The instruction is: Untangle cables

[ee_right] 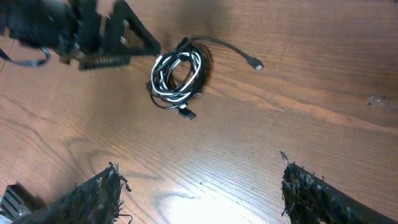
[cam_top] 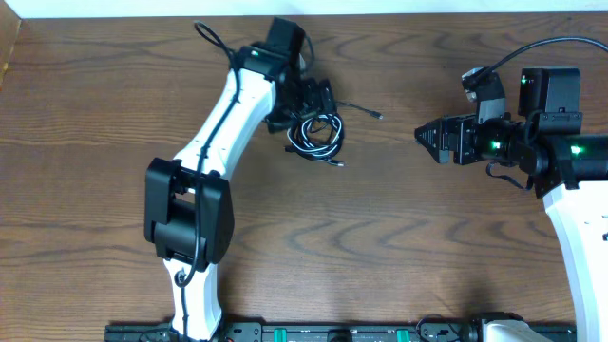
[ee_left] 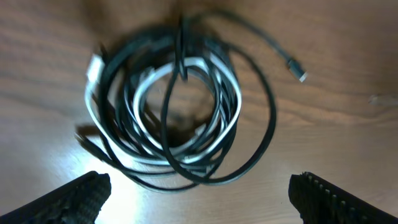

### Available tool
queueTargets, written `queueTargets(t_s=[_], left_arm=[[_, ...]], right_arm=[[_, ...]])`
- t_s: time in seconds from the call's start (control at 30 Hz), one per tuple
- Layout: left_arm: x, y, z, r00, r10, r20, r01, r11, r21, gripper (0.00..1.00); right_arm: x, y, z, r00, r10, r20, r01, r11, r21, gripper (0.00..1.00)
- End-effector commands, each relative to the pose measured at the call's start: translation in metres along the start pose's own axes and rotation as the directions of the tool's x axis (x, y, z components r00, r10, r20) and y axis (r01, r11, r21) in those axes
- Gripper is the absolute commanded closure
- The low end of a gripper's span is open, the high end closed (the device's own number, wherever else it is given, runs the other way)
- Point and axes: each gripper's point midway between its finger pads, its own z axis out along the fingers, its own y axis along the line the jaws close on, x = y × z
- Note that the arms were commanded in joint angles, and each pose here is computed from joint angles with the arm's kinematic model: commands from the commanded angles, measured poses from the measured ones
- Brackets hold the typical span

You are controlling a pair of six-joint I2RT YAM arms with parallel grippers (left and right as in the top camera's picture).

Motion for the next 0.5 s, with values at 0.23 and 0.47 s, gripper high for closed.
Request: queueTargets(t_s=[0.23, 0.47], left_arm=[[0.023, 0.044, 0.047, 0.984, -0.176, -0.021, 0.171, 0.975, -0.142, 0.15], [-0.001, 0.002, 0.019, 0.978, -0.192, -0.080, 0.203, 0.966, 0.163, 0.24]], right_arm=[[-0.004, 0.004, -0.004, 1.000, -0.001, 0.008, 0.001, 1.000, -0.013, 0.20], [-0.001, 0.004, -0.004, 1.000, 0.004, -0.001, -0.004, 1.000, -0.013, 0.20]])
